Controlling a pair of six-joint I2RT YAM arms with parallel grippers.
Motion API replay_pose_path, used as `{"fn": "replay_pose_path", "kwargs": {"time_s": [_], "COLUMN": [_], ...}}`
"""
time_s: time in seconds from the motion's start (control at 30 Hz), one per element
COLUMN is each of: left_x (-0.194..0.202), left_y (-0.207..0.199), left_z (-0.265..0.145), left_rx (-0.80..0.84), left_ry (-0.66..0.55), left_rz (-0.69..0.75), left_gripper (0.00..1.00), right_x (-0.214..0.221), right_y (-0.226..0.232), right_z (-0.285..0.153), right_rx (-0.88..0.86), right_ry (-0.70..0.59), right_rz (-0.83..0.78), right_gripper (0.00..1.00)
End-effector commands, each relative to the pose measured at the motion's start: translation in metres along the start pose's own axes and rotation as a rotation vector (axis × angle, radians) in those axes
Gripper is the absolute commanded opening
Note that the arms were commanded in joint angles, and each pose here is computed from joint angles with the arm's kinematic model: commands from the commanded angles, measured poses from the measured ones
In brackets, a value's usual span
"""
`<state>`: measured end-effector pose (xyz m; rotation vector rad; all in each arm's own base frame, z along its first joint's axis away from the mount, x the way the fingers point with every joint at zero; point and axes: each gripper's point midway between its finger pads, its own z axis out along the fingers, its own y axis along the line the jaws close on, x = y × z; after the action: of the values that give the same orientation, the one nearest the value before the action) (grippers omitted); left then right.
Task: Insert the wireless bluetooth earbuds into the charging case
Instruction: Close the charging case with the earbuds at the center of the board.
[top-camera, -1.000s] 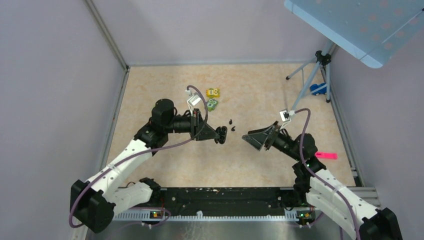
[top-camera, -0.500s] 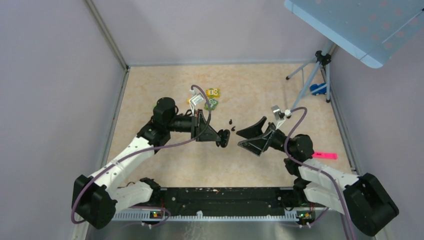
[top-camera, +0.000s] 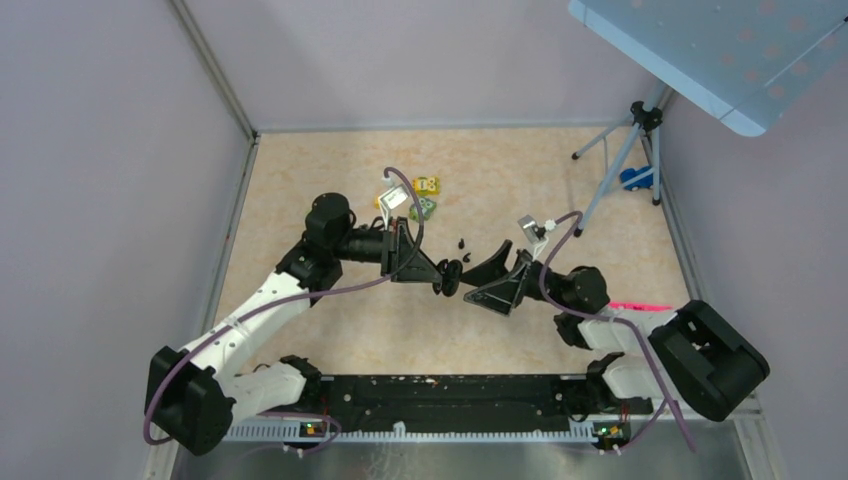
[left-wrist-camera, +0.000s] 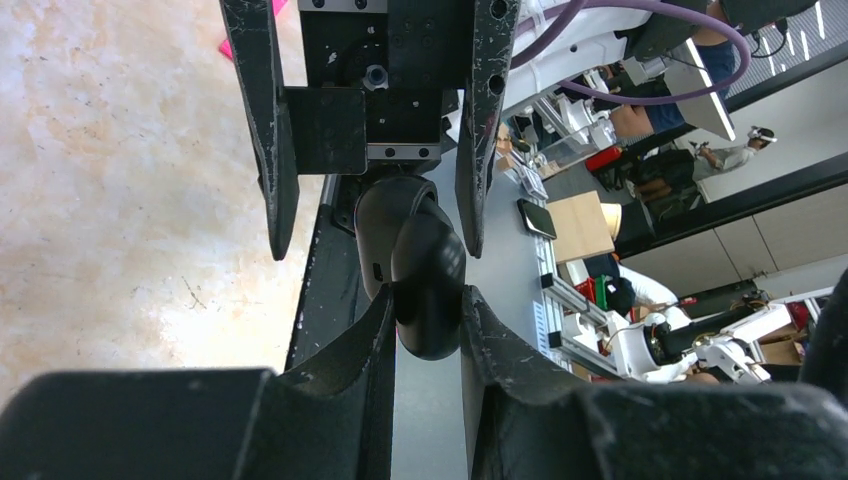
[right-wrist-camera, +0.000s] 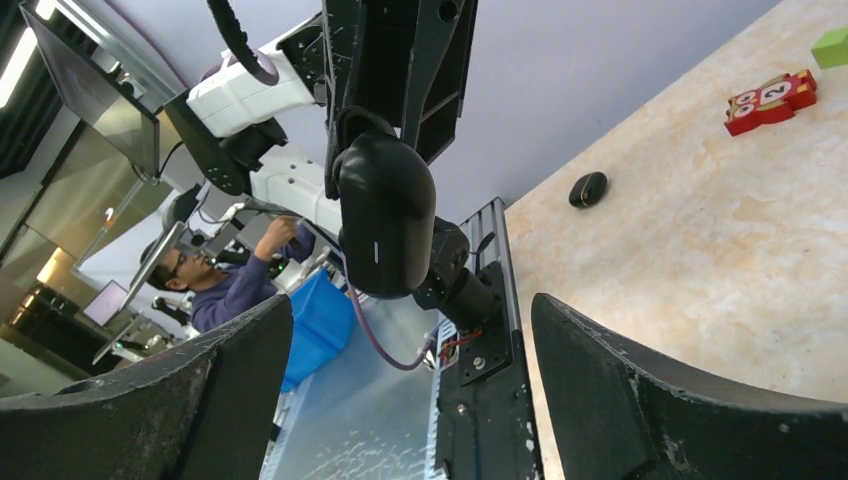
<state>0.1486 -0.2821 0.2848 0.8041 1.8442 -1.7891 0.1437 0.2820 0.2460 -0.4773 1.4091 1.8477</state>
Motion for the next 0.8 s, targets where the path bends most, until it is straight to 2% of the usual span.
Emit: {"fn": "replay_pose_path", "kwargs": {"time_s": [0.0,0.5,0.77], "left_x": [-0.015,-0.01,-0.011], "left_y": [-0.017,-0.022,-0.006], "left_z": [-0.001,-0.003,-0.001], "left_rx": [0.05,0.075,0.007], "left_ry": [-0.02,-0.016,-0.013], "left_rz": [0.083,0.081,0.069], "left_gripper": [0.0,0.0,0.0], "right_x": [-0.029,-0.03,-0.03], "right_y": [0.048,0.059,0.073], "right_z": [0.012,0.034,0.032], "right_rx": [-0.2,-0.28,-0.31], "right_ry": [-0.099,-0.072,-0.09], "right_rz": [-0.223,-0.299,-0.327], "right_gripper": [0.87,0.82,0.81]}}
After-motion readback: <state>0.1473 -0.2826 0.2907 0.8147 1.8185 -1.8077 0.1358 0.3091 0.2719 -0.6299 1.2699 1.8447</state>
